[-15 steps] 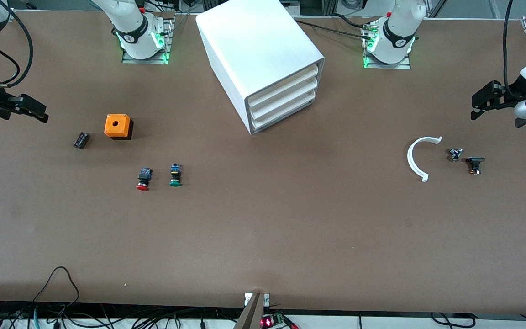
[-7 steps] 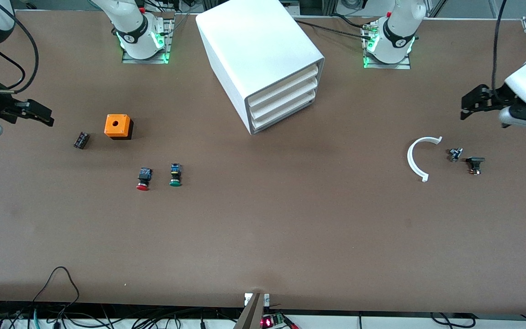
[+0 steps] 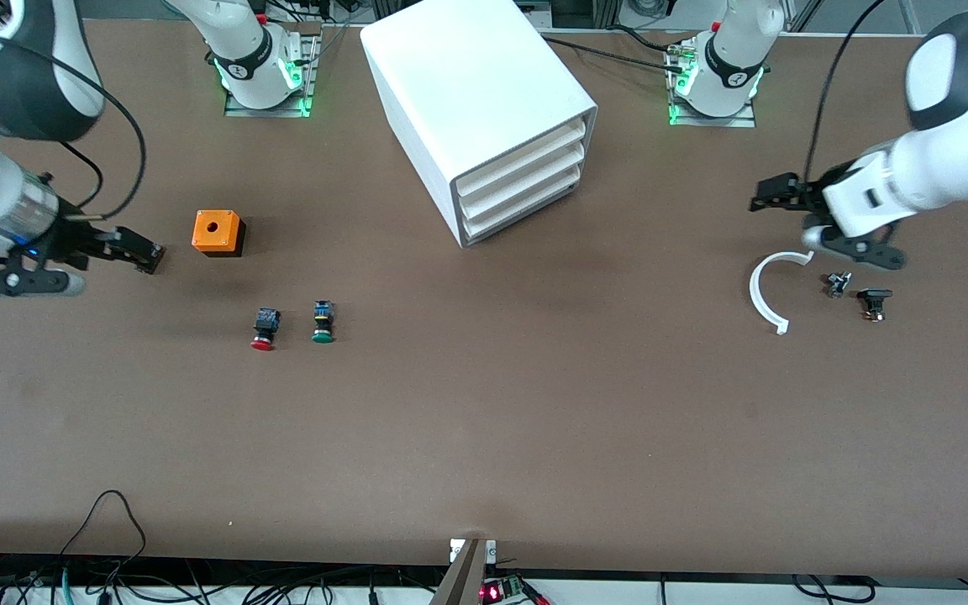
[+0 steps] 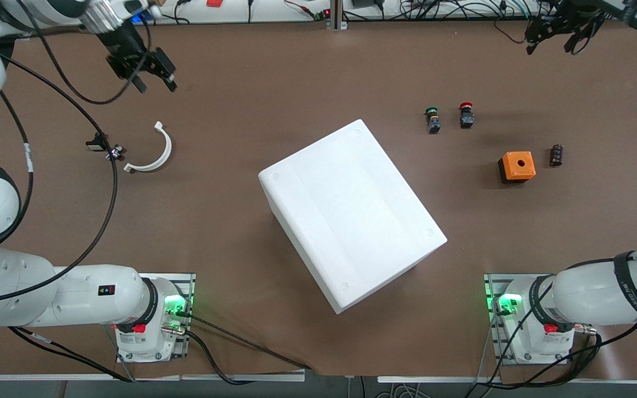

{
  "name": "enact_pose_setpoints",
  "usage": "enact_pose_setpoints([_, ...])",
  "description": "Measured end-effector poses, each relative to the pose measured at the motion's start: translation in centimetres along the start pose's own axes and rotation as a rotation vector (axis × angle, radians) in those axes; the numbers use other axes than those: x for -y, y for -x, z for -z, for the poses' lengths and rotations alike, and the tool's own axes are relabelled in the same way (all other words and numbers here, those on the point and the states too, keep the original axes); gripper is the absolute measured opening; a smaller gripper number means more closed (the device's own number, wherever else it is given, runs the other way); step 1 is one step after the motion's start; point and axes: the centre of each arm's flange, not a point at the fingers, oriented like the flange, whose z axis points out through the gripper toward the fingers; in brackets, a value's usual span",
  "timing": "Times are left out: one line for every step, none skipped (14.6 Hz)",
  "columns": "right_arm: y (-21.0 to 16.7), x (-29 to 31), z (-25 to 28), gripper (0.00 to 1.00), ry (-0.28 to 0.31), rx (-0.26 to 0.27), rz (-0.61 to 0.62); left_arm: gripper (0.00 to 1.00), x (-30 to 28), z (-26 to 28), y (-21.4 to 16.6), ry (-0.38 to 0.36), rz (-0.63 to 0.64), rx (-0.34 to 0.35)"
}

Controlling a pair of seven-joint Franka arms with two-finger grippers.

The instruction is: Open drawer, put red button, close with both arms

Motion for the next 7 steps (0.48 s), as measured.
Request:
enact_pose_setpoints([-0.6,0.6,-1.2,1.00,-0.005,0.002,0.008,1.00,-1.1,-1.4,-0.2,0.005,-0.018,0.028])
enact_pose_setpoints([-1.1,1.3,-2.4,1.00,-0.008,0.002,0.018,1.00,-2.1,-2.5,-0.4,0.010,-0.035,0.048])
enact_pose_setpoints([-1.5,2.0,-3.6,1.00,-0.010,-0.001,0.029,1.00,-2.9,-3.2,-0.5,0.028,-0.044,0.063])
enact_pose_setpoints([-1.9,2.7,-4.9,1.00,-0.012,-0.003,0.039,1.00,-3.4,-4.1,-0.6,0.067,-0.043,0.080])
enact_pose_setpoints([-2.2,3.1,-6.3,1.00,-0.013,-0.006,0.046,1.00,-3.7,-5.1,-0.9,0.117,-0.034,0.098])
enact_pose_setpoints([-2.3,3.4,-7.9,1.00,-0.015,-0.013,0.049,1.00,-3.7,-6.2,-1.3,0.167,-0.021,0.116])
enact_pose_setpoints([-2.4,3.7,-9.6,1.00,-0.016,-0.021,0.053,1.00,-3.6,-7.5,-1.7,0.216,-0.011,0.136])
